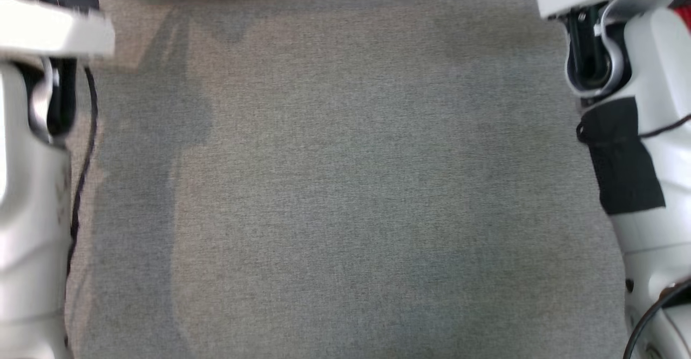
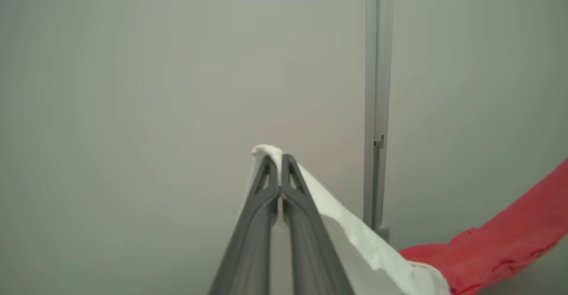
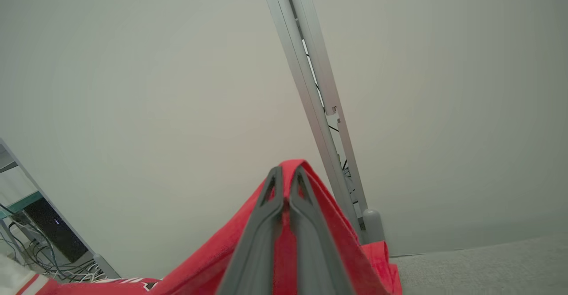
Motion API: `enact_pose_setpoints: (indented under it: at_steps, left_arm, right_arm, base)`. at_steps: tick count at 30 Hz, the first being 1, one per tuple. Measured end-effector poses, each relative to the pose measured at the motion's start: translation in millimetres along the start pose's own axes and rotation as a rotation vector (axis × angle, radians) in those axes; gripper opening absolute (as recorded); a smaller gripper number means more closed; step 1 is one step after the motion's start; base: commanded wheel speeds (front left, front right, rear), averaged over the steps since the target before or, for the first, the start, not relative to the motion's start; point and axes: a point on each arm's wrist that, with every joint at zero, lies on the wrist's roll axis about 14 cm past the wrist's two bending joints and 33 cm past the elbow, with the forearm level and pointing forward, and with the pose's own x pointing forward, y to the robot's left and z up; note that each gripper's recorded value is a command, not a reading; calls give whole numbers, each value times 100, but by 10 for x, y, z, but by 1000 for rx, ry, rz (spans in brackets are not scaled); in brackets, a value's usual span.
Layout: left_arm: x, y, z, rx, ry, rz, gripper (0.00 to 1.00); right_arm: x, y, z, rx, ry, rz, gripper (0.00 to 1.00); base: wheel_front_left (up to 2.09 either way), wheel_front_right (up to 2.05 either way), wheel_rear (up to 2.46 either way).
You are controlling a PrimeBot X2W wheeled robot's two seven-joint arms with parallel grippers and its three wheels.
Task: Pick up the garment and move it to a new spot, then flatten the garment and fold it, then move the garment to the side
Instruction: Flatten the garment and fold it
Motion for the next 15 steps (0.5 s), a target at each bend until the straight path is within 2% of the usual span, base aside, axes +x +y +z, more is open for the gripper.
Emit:
enact_pose_setpoints:
  at_steps: [4, 11, 15]
  left_arm:
    - [-330, 10, -131, -52, 32, 24, 0]
    - [-949, 107, -226, -145, 80, 152, 0]
    - [-1310, 17, -248, -192, 114, 186, 0]
  right_arm:
    - [-196, 13, -32, 14, 4, 3, 0]
    - [-649, -136, -72, 67, 8, -69, 0]
    - [-982, -199, -178, 71, 42, -107, 0]
  base:
    - [0, 0, 0]
    - [0, 0, 0]
    - [0, 0, 0]
